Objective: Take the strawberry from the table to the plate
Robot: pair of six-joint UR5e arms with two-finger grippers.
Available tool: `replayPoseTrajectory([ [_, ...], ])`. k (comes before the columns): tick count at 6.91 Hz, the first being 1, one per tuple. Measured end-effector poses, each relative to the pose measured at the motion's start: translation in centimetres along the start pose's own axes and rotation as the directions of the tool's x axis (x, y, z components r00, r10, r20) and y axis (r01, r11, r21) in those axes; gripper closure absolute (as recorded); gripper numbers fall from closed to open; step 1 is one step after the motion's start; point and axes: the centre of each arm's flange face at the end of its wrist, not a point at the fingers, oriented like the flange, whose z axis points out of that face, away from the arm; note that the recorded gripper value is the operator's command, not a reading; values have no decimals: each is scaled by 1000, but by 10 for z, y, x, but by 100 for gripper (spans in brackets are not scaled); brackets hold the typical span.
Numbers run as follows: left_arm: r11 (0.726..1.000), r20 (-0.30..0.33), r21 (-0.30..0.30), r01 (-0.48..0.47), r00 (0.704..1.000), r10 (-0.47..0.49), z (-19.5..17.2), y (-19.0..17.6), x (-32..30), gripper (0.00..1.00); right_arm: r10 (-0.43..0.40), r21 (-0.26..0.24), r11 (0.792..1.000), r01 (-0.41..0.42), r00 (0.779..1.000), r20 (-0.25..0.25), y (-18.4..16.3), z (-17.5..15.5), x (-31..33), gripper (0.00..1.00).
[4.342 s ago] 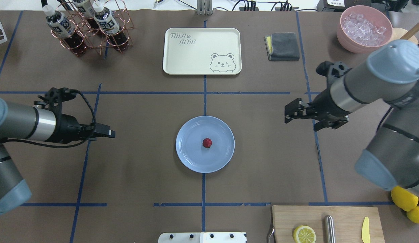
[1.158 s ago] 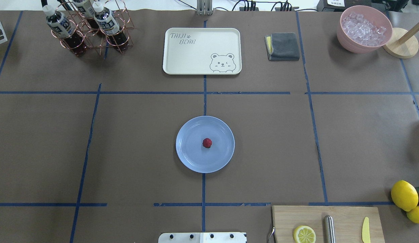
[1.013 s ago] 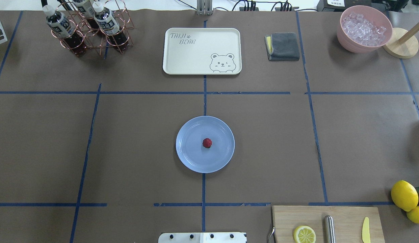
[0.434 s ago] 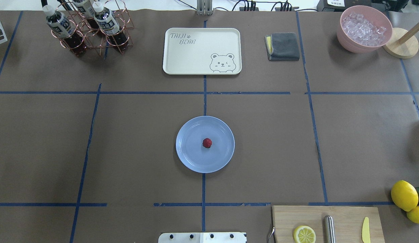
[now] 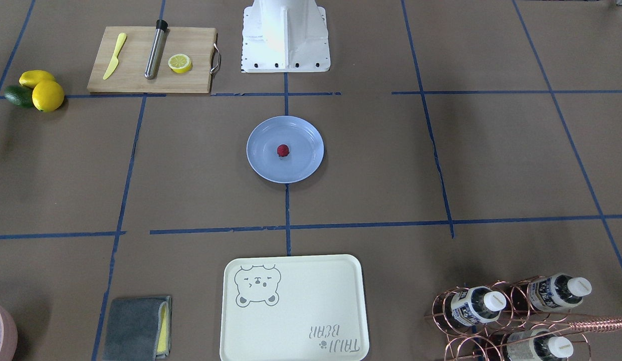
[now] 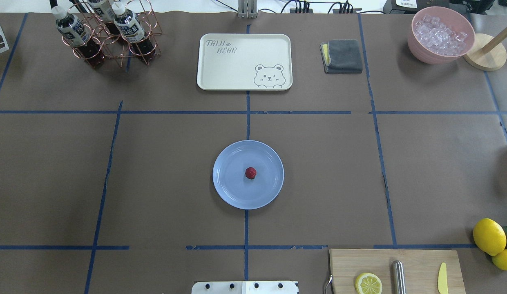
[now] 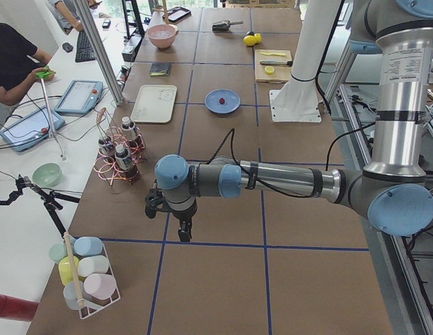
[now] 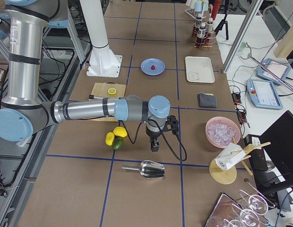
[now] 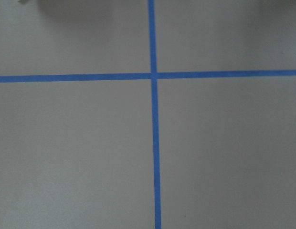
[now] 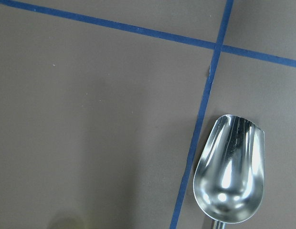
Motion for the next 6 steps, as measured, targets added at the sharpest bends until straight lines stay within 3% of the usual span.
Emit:
replayPoseTrajectory([
  [2, 1000, 4, 8, 15, 1000, -15, -3, 1, 1, 0, -1, 1, 1000, 1, 1000, 1, 2, 0, 0, 0],
  [6, 997, 0, 72, -35, 999, 35, 9, 49, -15, 0, 8, -5, 1000, -8, 1000, 8, 10, 5, 3, 0],
])
